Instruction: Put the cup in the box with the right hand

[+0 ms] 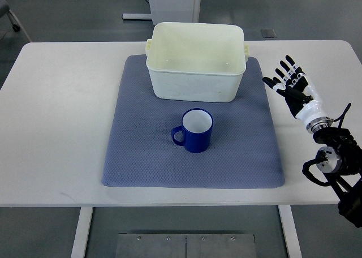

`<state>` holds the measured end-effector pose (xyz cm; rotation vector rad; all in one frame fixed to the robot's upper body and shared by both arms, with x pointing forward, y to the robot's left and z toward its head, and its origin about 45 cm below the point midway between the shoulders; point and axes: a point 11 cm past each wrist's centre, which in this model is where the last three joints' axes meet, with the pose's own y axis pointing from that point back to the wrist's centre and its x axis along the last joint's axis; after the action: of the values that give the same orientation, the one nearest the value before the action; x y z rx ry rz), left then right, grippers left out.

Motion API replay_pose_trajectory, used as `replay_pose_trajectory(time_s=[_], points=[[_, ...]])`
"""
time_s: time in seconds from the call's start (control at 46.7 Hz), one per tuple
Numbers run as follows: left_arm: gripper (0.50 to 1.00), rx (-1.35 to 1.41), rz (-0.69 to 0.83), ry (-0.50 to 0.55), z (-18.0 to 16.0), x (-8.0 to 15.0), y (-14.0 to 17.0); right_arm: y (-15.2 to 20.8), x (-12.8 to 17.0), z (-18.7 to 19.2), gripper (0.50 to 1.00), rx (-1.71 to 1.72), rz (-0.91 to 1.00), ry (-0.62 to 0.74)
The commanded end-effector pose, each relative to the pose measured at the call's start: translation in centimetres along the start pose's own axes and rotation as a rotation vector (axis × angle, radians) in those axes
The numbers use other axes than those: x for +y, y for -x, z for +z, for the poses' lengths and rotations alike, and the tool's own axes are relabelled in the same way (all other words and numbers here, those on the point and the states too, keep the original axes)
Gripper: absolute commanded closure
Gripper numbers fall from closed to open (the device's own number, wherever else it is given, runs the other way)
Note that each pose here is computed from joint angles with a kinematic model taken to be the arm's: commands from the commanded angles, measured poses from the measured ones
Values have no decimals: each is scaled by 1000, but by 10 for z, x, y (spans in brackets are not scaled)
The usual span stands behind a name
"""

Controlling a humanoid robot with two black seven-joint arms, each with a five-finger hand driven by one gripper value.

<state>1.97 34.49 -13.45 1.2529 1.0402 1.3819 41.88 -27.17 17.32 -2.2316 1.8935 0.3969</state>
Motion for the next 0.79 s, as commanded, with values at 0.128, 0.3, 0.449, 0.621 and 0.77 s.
replay_pose_trajectory(time_s=[0.128, 0.3, 0.449, 0.621, 0.77], points=[[500, -2, 4, 0, 0, 0, 0, 1, 0, 0, 500, -2, 0, 0], [500, -2, 0, 5, 3, 0, 0, 0, 0, 0, 500, 1, 0, 0], [500, 2, 6, 5, 3, 0, -1, 0, 0, 0, 500, 0, 0, 2], [500, -1, 0, -3, -2, 0, 0, 0, 0, 0, 500, 1, -3, 2], [500, 1, 1, -1, -1, 0, 0, 0, -1, -1, 500, 1, -3, -1]])
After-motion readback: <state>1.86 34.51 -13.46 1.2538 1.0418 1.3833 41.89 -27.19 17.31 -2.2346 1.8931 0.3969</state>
